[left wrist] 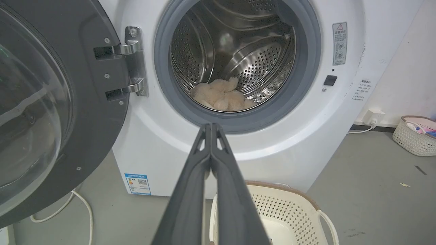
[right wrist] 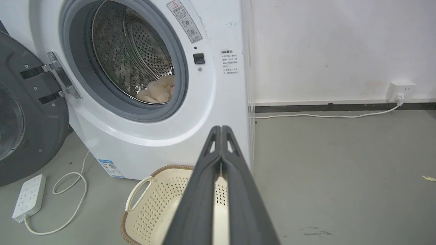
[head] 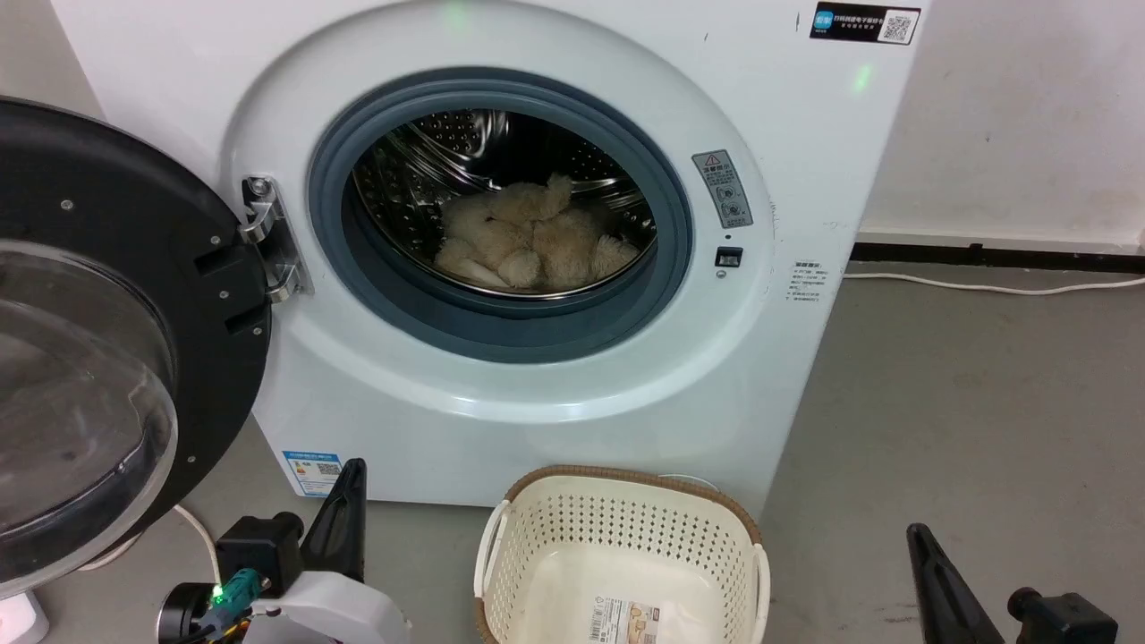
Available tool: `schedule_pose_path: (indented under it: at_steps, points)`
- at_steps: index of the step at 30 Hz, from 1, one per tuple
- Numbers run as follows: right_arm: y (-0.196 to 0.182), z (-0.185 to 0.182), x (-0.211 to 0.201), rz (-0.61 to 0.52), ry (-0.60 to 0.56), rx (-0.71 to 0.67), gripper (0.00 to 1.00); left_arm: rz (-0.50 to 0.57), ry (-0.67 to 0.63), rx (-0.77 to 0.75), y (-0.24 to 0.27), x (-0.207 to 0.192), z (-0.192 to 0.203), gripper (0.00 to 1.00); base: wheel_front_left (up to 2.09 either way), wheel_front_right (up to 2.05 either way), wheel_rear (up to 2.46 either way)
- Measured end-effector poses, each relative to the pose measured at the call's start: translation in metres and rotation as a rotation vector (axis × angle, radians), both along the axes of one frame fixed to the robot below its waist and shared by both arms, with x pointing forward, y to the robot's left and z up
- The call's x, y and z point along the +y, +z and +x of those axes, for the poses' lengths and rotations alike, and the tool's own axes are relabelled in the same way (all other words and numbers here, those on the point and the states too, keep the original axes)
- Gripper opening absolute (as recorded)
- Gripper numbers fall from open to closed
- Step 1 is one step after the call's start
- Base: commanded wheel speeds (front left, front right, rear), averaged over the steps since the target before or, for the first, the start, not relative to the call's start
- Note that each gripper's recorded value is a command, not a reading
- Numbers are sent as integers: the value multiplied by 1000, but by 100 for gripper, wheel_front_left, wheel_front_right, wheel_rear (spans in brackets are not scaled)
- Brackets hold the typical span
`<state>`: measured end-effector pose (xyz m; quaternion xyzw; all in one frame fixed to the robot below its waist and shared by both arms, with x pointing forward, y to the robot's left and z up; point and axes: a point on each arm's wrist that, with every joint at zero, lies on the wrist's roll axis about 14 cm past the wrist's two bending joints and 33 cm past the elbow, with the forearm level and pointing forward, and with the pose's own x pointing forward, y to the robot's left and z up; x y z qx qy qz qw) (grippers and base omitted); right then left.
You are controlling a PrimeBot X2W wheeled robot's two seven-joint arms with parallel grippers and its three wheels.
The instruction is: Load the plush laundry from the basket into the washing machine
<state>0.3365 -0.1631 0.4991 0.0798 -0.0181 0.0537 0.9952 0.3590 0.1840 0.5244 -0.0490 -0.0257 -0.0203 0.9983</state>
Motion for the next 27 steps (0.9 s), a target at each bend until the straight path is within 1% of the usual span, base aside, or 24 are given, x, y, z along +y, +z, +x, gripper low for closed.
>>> schedule_pose_path:
  at_steps: [27]
  points:
    - [4, 7, 2, -55, 12, 15, 0, 28, -10, -14, 8, -8, 7, 0, 0, 0, 0]
